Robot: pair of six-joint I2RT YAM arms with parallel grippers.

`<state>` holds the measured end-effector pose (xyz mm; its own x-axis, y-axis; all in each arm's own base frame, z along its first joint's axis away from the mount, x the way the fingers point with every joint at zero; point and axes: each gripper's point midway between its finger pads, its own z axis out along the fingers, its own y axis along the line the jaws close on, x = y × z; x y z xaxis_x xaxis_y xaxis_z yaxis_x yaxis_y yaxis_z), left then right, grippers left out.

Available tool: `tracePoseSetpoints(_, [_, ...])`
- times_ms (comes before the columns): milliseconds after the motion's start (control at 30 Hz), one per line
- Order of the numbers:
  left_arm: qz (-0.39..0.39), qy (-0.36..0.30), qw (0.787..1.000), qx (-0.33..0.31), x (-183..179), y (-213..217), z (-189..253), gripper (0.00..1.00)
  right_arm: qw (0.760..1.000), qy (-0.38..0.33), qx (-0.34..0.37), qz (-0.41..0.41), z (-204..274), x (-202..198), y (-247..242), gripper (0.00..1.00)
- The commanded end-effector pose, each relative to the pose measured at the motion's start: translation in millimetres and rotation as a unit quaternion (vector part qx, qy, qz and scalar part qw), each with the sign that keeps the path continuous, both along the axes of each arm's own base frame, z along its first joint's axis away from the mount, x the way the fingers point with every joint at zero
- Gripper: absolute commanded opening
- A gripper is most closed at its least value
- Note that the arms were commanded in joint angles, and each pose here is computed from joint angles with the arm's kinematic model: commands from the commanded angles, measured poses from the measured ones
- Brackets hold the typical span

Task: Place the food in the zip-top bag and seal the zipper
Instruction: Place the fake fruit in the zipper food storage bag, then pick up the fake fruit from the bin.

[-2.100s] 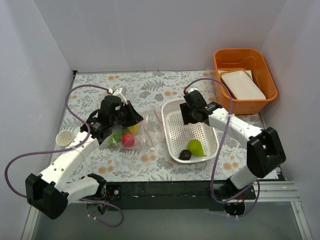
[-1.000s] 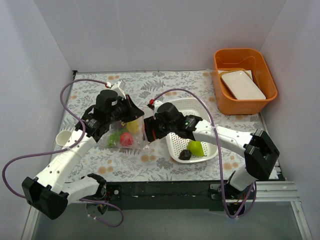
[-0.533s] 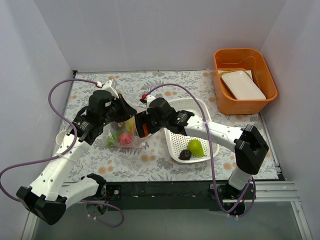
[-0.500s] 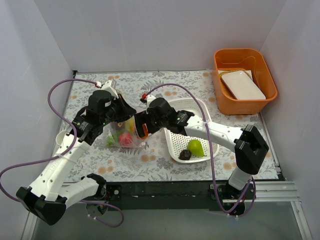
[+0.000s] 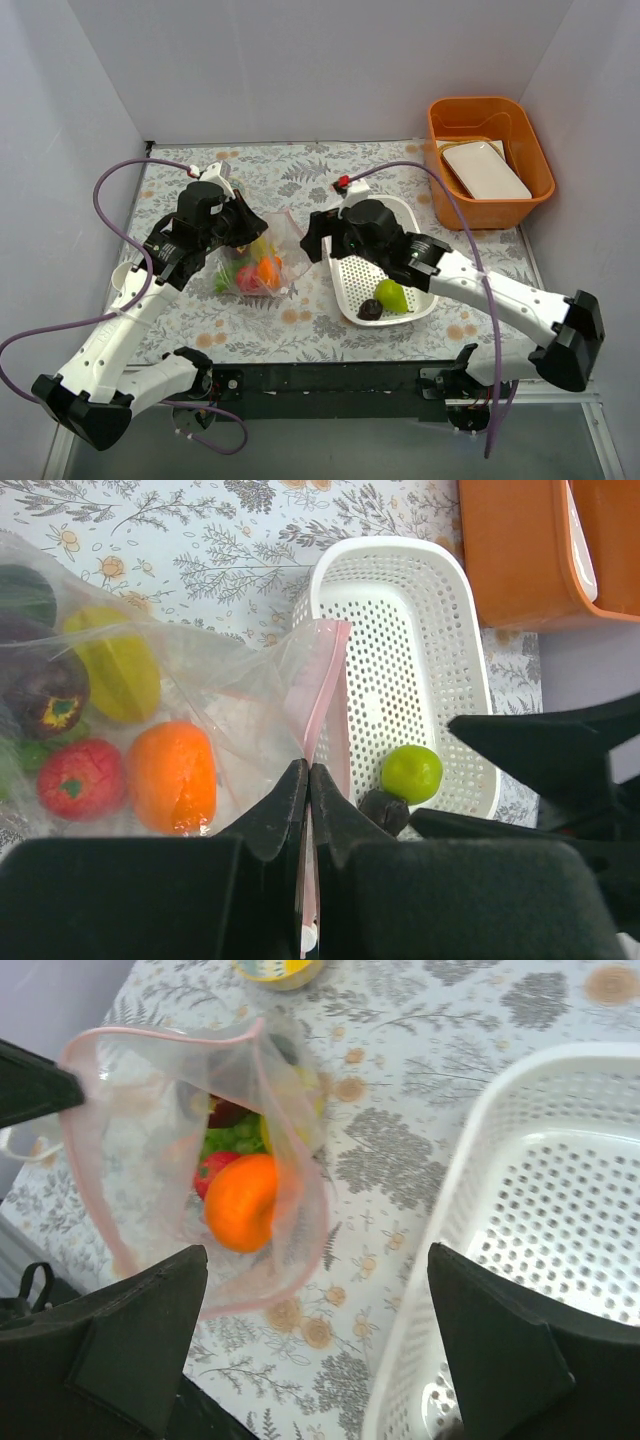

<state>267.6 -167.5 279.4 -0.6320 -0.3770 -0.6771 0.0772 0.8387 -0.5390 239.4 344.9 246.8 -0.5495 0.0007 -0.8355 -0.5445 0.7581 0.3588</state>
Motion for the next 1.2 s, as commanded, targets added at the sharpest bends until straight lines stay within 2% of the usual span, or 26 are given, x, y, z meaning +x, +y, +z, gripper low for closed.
tracePoseSetpoints(0, [0.000,-0.027,1.000,-0.005,-2.4,2.2,17.9,0.00,0.993,-0.004,-0.046,-0.113,-16.1,4.6,-62.6,0.98])
tracePoseSetpoints(33, [-0.002,-0.029,1.000,-0.007,-2.6,1.7,18.1,0.00,0.990,0.010,-0.076,-0.122,-33.8,-1.2,-76.5,0.98])
tracePoseSetpoints(267, [-0.029,-0.019,0.999,-0.015,-6.4,-7.6,7.3,0.00,0.967,0.094,-0.174,-0.161,-97.9,-31.9,-128.7,0.98])
tracePoseSetpoints(533, [-0.033,-0.017,0.999,-0.013,-7.1,-8.6,2.3,0.00,0.949,0.152,-0.214,-0.174,-145.7,-56.3,-152.4,0.98])
tracePoseSetpoints(833, [-0.040,-0.010,0.999,-0.013,-7.5,-11.0,-4.4,0.00,0.923,0.176,-0.268,-0.215,-171.8,-52.5,-178.4,0.98])
tracePoseSetpoints(967, [-0.041,-0.011,0.999,-0.012,-7.4,-11.2,-4.2,0.00,0.918,0.191,-0.269,-0.219,-182.9,-44.3,-184.4,0.91])
tracePoseSetpoints(1100, [-0.042,-0.011,0.999,-0.011,-7.7,-11.0,-4.3,0.00,0.925,0.196,-0.252,-0.207,-185.9,-35.7,-180.6,0.81])
tracePoseSetpoints(1167, [-0.043,-0.009,0.999,-0.010,-8.3,-10.9,-5.5,0.00,0.927,0.197,-0.243,-0.206,-185.5,-31.3,-180.1,0.72])
